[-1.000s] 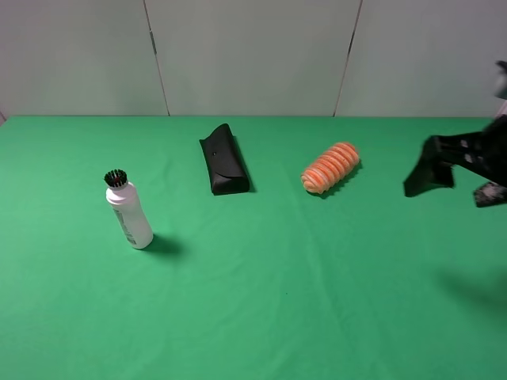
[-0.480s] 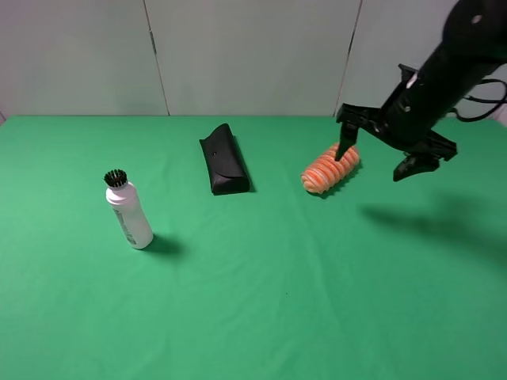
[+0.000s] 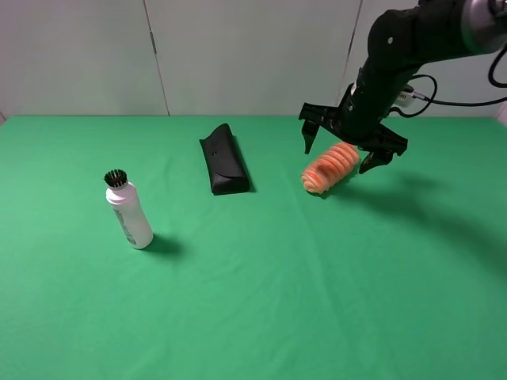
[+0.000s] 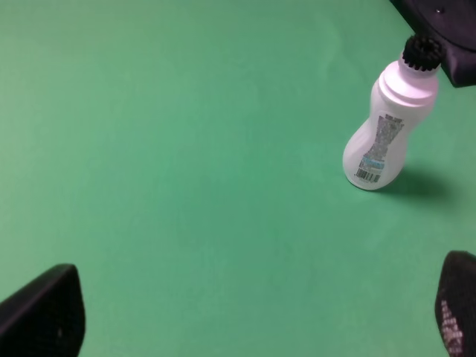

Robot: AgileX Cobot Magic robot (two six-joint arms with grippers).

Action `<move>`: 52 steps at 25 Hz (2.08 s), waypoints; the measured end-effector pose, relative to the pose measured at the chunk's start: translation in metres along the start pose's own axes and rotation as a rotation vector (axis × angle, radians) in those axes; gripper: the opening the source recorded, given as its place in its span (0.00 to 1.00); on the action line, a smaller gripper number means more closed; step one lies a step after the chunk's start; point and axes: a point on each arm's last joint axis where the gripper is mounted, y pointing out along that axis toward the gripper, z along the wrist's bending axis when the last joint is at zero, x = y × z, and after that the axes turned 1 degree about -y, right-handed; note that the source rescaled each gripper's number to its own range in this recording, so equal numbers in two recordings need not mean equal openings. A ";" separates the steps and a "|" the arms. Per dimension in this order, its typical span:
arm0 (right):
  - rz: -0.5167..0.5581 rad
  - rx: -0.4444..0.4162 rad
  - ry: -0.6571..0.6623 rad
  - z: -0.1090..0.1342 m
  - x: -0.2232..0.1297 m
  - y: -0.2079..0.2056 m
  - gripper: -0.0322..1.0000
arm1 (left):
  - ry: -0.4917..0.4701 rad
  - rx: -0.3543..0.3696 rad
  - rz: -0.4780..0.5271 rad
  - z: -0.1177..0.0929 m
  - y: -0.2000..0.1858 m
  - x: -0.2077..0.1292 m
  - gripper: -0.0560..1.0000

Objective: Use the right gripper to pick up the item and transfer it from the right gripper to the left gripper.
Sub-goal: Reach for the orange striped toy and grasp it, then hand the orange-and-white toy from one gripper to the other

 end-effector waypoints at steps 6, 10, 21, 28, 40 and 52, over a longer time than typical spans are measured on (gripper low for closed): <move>-0.009 -0.063 0.010 0.012 0.006 0.017 1.00 | 0.000 0.000 0.000 0.000 0.000 0.000 1.00; 0.016 -0.068 0.004 0.021 0.002 0.031 1.00 | 0.000 0.000 0.000 0.000 0.000 0.000 1.00; 0.037 -0.075 0.015 0.020 0.000 0.046 1.00 | 0.000 0.000 0.000 0.000 0.000 0.000 1.00; 0.051 -0.092 0.023 0.015 0.000 0.058 1.00 | 0.001 0.000 0.000 0.000 0.000 0.000 1.00; 0.068 -0.107 0.016 0.013 -0.004 0.072 1.00 | 0.001 0.000 0.000 0.000 0.000 0.000 1.00; 0.060 -0.097 0.018 0.014 -0.003 0.072 0.12 | 0.001 0.000 0.000 0.000 0.000 0.000 1.00</move>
